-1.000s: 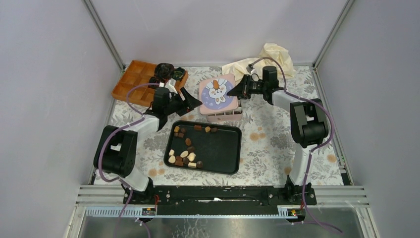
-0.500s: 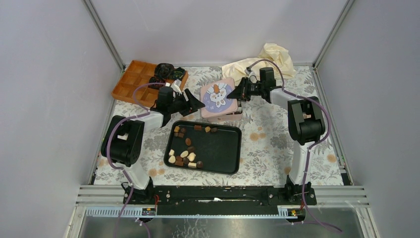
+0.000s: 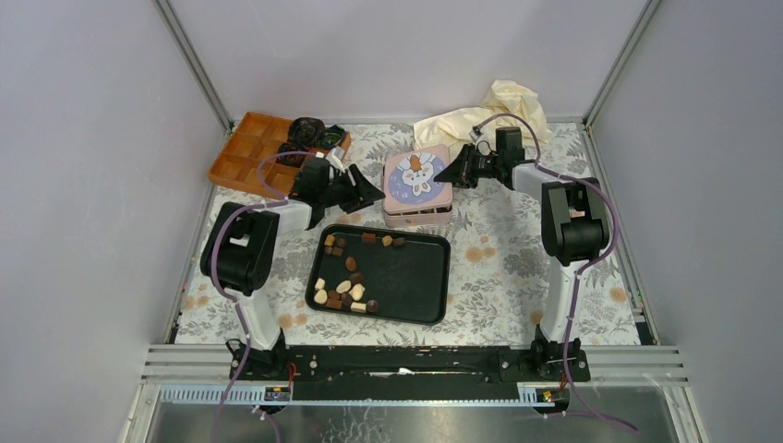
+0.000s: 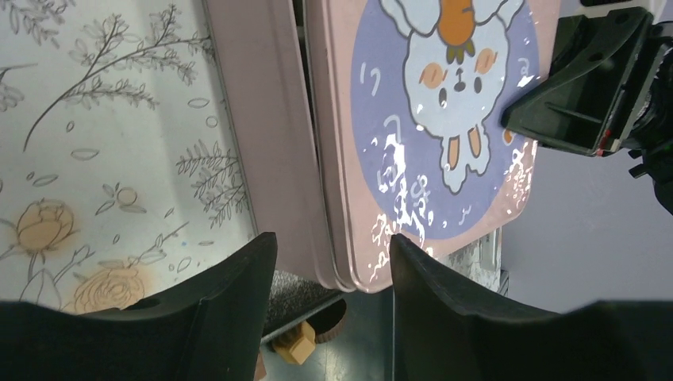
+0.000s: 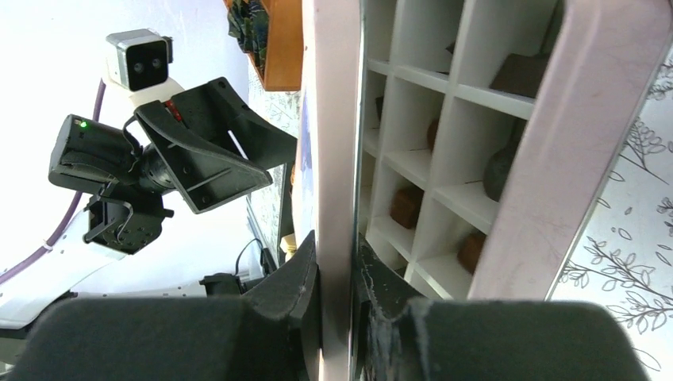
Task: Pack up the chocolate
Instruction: Place the box lid in the packing box.
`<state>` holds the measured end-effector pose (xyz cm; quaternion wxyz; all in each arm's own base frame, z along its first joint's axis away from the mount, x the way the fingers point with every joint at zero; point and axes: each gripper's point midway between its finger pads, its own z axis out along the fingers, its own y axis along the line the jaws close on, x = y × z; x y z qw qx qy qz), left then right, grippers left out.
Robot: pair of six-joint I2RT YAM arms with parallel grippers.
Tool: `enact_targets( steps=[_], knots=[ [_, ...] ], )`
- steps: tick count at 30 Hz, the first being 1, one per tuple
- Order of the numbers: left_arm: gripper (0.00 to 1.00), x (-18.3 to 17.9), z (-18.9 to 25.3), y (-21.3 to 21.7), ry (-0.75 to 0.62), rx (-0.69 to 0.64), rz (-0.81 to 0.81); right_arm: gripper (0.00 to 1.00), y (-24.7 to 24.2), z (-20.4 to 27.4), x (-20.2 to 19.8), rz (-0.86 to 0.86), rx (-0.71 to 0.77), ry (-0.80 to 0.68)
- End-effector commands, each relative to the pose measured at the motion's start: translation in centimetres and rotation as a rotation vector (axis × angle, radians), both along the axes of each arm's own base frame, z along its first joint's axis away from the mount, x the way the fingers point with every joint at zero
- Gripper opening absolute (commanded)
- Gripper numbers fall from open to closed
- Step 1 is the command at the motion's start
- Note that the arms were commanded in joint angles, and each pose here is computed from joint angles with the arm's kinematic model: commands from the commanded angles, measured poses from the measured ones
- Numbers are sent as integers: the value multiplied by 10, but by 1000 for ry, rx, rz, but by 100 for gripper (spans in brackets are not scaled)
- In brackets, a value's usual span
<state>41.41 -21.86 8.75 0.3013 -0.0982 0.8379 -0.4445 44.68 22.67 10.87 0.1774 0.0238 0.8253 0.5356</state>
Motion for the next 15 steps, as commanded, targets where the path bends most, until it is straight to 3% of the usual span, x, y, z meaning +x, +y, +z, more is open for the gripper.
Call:
enact_targets(
  steps=[1, 5, 15],
  knots=[
    [60, 13, 12, -14, -60, -5, -38, 10, -1, 4, 8, 14, 1, -26],
    [58, 17, 4, -15, -37, 34, -46, 11, -4, -1, 7, 34, -10, -17],
    [61, 22, 0, -15, -31, 59, -47, 11, 9, 14, 0, 124, 126, 9]
  ],
)
